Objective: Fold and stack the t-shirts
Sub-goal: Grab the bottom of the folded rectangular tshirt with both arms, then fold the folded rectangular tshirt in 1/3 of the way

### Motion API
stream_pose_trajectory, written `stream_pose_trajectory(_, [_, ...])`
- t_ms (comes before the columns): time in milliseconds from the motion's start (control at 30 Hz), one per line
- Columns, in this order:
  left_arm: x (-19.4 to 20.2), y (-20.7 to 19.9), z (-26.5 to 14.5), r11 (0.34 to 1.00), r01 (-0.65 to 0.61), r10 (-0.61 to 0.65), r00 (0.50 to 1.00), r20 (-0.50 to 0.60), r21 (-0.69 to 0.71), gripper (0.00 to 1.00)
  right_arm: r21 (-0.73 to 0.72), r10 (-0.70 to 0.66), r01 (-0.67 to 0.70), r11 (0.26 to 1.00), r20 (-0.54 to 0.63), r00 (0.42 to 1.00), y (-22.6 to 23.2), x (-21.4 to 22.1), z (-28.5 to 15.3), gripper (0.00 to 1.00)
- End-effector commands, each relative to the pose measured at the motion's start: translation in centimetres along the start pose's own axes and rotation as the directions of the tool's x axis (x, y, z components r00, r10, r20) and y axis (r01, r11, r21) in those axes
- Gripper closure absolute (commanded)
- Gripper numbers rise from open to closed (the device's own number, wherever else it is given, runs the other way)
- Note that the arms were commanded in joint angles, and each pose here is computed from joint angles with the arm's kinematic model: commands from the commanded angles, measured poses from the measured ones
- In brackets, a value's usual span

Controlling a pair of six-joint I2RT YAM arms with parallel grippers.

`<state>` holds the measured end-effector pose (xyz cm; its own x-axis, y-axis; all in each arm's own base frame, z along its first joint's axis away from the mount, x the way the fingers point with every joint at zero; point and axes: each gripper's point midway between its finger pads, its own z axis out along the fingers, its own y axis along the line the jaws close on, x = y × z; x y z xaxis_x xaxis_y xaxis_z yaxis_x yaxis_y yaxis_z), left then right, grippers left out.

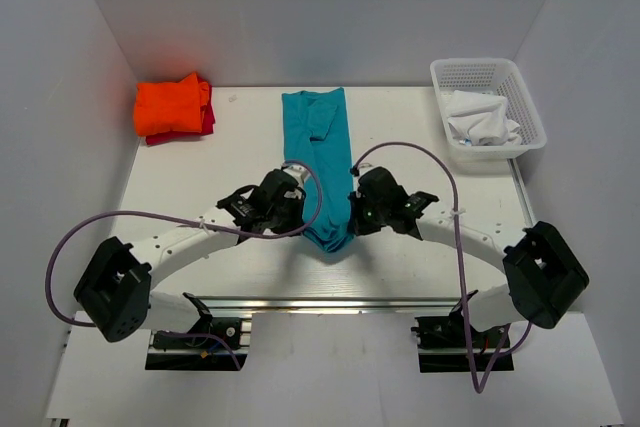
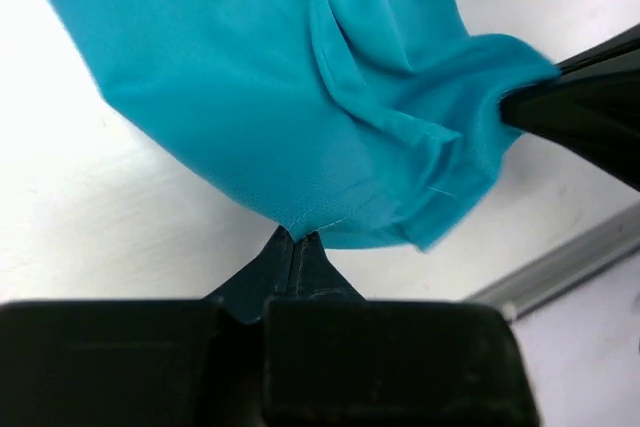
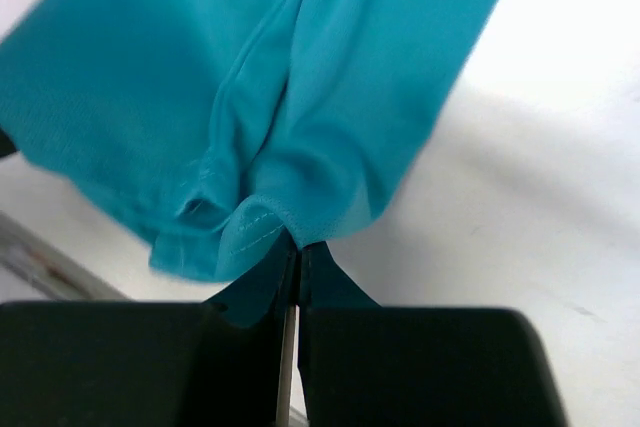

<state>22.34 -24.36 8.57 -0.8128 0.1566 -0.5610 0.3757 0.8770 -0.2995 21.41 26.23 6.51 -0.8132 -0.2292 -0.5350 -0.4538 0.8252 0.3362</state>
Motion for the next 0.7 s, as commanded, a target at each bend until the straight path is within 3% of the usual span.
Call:
stream_pose_trajectory(0, [-3.5,1.5,-1.5,0.993,0.044,-0.032,0.993,0.111,-0.113,1.00,0.149,0.047,-0.063,0.987,0.106,0.993,-2.0,-4.0,-1.0,1.00])
stream_pose_trajectory(133, [-6.1,3.7,-2.3,0.953,0.114,-0.062,0.980,0.188,-0.280,1.00,0.190,0.053,-0.083,0.978,0.158,0.986,-2.4,-7.1,-1.5,1.00])
stream_pose_trajectory(400, [-10.6,6.7,-2.7,0.864,0.222,-0.081,0.947,0.311,-0.451,1.00,0.238,0.051,-0.113,0.965,0.249,0.967,-3.1,-13.2,-1.5,1.00])
stream_pose_trajectory(667, [-15.8,8.2,-1.1,0.842,0.222,-0.053,0.941,0.335,-0.492,1.00,0.283,0.036,-0.125,0.951,0.301,0.953,-4.7,-18.3,-0.9,1.00])
